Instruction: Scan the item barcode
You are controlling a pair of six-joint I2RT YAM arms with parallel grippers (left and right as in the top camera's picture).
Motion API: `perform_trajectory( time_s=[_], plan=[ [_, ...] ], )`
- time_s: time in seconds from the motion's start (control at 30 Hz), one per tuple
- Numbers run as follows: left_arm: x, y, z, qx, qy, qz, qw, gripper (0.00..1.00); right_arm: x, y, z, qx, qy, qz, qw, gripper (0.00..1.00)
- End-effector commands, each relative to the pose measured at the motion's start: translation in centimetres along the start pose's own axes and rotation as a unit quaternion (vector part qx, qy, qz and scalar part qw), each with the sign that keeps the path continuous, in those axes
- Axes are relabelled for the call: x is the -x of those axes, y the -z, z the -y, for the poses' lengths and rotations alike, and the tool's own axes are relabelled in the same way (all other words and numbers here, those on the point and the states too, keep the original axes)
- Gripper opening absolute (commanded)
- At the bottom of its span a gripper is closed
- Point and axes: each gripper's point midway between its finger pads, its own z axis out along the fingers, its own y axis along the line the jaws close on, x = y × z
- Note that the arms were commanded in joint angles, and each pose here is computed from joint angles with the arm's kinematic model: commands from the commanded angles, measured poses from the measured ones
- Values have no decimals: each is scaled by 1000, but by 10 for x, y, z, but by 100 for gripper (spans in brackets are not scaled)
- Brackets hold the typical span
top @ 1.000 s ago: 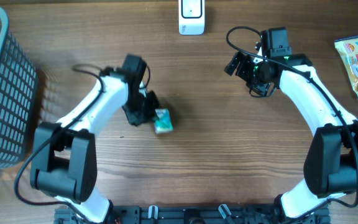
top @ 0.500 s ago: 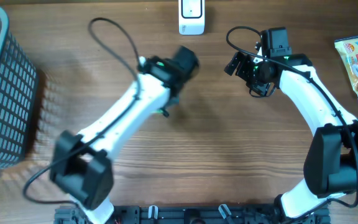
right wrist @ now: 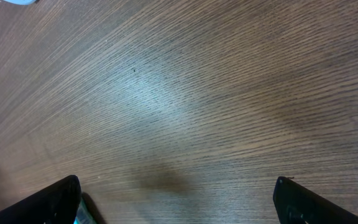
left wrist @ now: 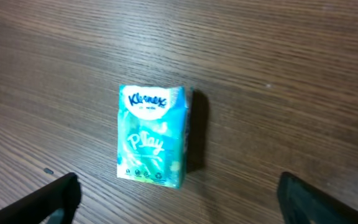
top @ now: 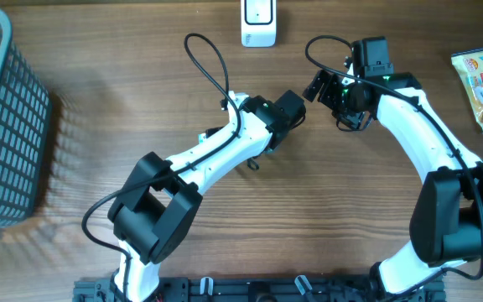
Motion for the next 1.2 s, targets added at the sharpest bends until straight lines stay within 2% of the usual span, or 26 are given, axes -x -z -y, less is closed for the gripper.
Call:
perform_trajectory(
  time_s=[0.0, 0.17, 0.37, 0.5, 0.57, 0.6, 0.67, 0.7, 0.8, 0.9, 0.97, 1.07, 1.17],
  plan=[
    [-1, 7, -7, -2, 8, -16, 1000, 100, -1, -6, 6, -12, -6, -2, 1000, 100],
    [32, 37, -53, -6, 63, -21, 998, 100, -1, -6, 6, -12, -6, -2, 1000, 100],
    [77, 83, -132, -65, 195, -7, 979, 100, -1, -6, 6, -11, -10, -2, 1000, 100],
    [89, 110, -190, -88, 271, 21, 958, 100, -10, -6, -1, 9, -119, -28, 993, 100],
    [90, 124, -219, -94, 294, 42, 950, 100, -20, -4, -15, 46, -120, -63, 990, 100],
    [90, 132, -233, -96, 302, 55, 947, 100, -23, -2, -30, 84, -97, -76, 989, 99],
    [88, 144, -259, -92, 323, 78, 939, 100, -27, 7, -67, 180, 4, -89, 980, 82],
    [85, 152, -278, -87, 343, 94, 930, 100, -35, 12, -90, 230, 69, -93, 966, 72],
    [75, 168, -321, -75, 398, 127, 906, 100, -70, 5, -120, 214, 175, -93, 957, 76],
    [65, 173, -353, -54, 442, 141, 884, 100, -100, -10, -130, 123, 270, -67, 953, 92],
    [55, 172, -375, -29, 474, 142, 869, 100, -123, -13, -140, 33, 349, -22, 936, 99],
    [41, 167, -394, 5, 500, 127, 857, 100, -150, -5, -163, -16, 417, 30, 908, 99],
    [28, 163, -408, 34, 519, 108, 847, 100, -180, -1, -187, 1, 446, 44, 894, 99]
  ],
)
